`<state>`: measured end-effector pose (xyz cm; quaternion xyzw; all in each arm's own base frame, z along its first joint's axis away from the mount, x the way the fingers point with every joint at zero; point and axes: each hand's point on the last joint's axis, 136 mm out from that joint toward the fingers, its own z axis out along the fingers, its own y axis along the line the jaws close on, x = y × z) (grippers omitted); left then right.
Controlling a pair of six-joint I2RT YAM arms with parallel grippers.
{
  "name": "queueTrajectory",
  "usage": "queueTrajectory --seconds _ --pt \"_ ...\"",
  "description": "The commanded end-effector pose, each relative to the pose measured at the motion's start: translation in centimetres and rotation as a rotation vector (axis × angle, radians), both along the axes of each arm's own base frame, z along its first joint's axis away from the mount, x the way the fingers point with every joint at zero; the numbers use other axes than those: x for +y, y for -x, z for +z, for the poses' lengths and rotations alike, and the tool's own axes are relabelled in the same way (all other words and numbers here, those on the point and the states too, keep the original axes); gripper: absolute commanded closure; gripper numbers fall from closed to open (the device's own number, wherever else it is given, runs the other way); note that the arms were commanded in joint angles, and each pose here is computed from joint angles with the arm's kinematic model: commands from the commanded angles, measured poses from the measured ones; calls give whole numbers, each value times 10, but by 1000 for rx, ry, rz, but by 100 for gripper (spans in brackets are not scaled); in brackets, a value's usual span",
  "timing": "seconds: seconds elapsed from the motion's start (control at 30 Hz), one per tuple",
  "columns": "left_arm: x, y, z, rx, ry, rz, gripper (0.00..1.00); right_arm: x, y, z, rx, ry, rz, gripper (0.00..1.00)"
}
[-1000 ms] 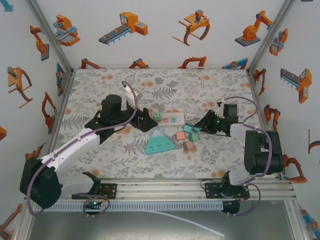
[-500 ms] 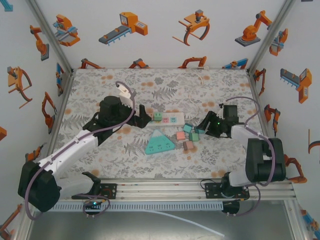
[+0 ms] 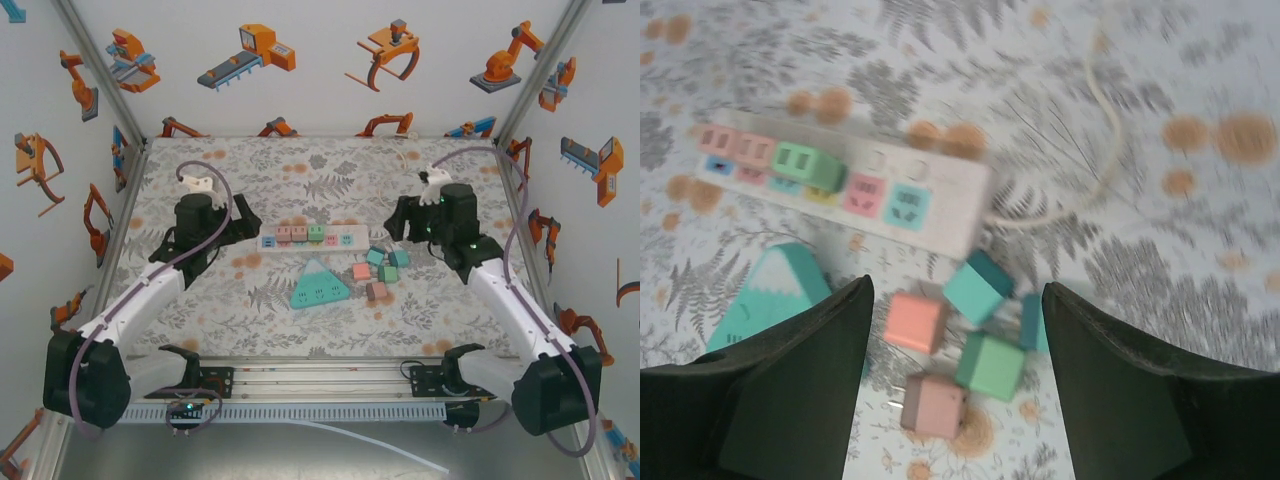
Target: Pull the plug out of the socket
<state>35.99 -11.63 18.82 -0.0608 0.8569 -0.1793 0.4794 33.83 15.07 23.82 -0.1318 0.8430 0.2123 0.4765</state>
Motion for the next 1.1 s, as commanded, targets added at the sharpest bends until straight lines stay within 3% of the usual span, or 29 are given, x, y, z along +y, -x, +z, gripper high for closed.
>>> queueTrajectory --seconds 0.0,0.23,0.57,0.77,1.07 --pt "19 -9 -10 36 55 89 4 38 -4 29 -178 162 186 38" --pt "30 -23 -43 146 109 101 8 121 -4 29 -298 273 590 38" --pt "-7 -37 -78 283 199 -77 12 185 -12 -49 -284 384 1022 37" --pt "-16 -43 -93 328 230 -106 18 201 -18 -84 -225 353 1101 40" --pt "-31 -46 -113 408 279 -155 28 213 -26 -119 -179 334 1130 52"
